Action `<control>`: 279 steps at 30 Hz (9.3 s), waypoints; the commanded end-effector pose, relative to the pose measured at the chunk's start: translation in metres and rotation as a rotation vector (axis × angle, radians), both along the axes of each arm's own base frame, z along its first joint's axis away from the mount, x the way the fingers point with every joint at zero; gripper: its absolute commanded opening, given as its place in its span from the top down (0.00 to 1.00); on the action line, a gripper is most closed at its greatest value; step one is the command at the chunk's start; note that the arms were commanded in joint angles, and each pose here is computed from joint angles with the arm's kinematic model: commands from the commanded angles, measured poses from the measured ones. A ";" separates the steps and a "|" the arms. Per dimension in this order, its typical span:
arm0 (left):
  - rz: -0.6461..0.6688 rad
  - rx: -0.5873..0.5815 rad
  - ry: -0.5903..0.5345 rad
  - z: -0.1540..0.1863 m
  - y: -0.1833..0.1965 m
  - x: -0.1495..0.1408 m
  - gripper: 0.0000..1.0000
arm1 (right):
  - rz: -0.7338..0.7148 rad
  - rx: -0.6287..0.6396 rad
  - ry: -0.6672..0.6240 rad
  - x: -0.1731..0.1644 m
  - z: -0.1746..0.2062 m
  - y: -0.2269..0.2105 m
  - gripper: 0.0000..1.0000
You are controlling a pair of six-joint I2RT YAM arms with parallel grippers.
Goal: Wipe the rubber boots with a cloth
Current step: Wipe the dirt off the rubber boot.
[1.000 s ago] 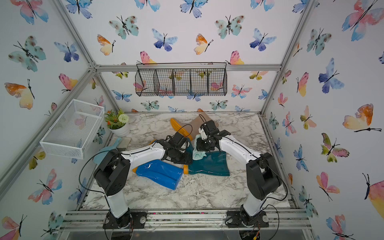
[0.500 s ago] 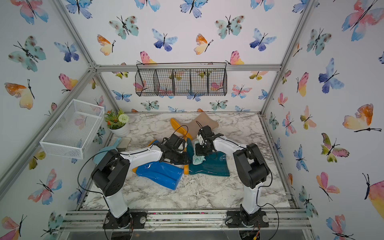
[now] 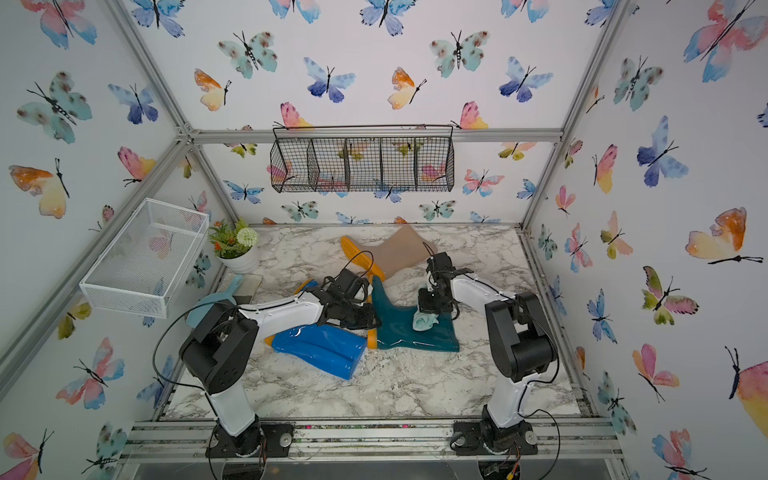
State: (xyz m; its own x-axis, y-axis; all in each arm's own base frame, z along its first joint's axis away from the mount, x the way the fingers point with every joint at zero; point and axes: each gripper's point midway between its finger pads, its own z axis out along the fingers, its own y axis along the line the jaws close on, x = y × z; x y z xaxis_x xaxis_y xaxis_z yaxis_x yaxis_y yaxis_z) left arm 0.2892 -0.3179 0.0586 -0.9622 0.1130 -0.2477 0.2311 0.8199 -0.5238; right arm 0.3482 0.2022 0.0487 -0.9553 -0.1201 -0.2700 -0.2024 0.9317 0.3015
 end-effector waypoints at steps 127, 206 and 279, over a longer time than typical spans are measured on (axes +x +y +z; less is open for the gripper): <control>-0.039 0.027 -0.001 -0.006 -0.006 0.006 0.85 | -0.043 -0.018 0.128 -0.072 -0.010 -0.045 0.98; -0.129 0.031 0.011 -0.015 -0.008 -0.007 1.00 | -0.439 -0.153 0.301 -0.164 -0.049 -0.105 0.98; -0.188 -0.023 -0.135 -0.007 0.008 -0.020 1.00 | -0.112 0.371 0.037 -0.047 0.030 0.044 0.98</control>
